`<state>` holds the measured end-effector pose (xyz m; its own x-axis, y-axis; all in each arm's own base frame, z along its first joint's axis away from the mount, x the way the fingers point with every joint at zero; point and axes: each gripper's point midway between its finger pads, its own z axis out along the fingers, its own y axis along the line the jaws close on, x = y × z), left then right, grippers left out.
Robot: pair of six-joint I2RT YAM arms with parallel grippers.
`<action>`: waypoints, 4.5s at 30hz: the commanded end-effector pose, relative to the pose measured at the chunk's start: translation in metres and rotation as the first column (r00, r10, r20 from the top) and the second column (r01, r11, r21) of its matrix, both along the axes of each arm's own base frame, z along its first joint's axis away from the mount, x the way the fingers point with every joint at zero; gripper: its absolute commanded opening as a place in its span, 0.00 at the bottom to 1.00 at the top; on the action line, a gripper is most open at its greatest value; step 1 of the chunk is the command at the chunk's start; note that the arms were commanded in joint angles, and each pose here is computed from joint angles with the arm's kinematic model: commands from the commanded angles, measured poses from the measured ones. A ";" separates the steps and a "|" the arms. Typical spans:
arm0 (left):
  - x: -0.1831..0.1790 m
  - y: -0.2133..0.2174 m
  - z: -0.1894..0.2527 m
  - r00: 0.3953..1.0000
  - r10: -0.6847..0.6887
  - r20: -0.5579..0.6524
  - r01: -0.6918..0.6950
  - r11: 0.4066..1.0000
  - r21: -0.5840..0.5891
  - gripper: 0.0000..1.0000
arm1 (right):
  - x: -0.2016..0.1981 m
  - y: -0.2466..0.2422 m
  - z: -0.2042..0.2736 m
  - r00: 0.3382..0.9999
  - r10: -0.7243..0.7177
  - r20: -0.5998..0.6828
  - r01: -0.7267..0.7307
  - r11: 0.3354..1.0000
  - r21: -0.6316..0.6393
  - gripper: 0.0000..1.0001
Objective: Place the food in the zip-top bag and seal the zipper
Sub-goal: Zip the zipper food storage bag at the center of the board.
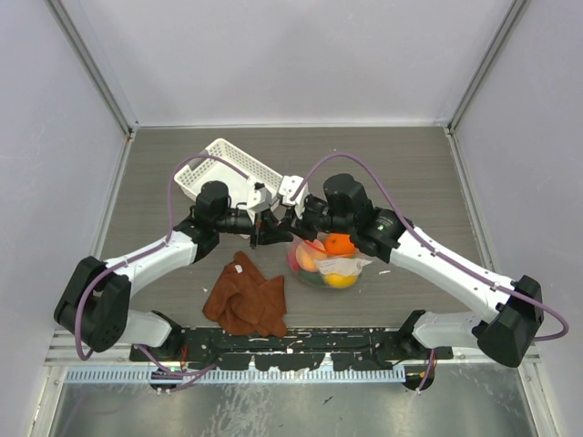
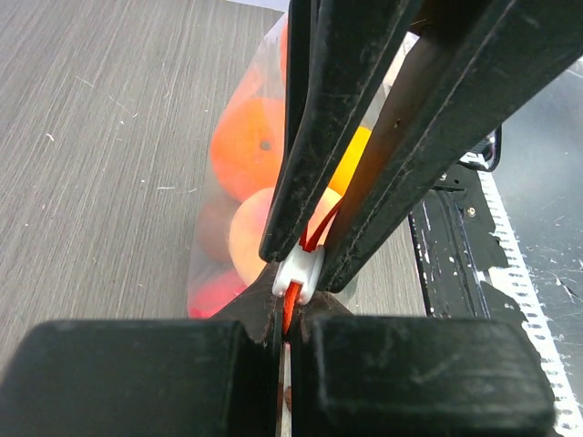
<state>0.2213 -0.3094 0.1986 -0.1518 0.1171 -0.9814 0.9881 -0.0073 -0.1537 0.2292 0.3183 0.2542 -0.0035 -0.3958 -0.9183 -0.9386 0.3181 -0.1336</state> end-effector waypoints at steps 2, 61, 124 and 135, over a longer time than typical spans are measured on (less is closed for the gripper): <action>0.000 -0.001 0.019 0.996 -0.003 0.087 0.007 0.999 -0.042 0.00 | 0.000 0.001 0.014 1.000 0.014 0.023 -0.014 0.999 0.032 0.11; -0.005 -0.011 0.032 0.995 -0.072 0.075 0.076 0.995 -0.056 0.00 | -0.006 -0.042 0.016 0.996 -0.086 0.015 0.087 0.995 -0.055 0.00; 0.124 0.044 0.049 0.857 0.510 -0.066 -0.515 0.852 -0.098 0.00 | -0.017 -0.176 -0.005 0.855 -0.511 0.091 0.519 0.832 -0.194 0.01; 0.142 0.042 0.047 0.863 0.494 -0.109 -0.504 0.858 -0.103 0.00 | -0.010 -0.190 -0.013 0.814 -0.567 0.129 0.581 0.781 -0.230 0.01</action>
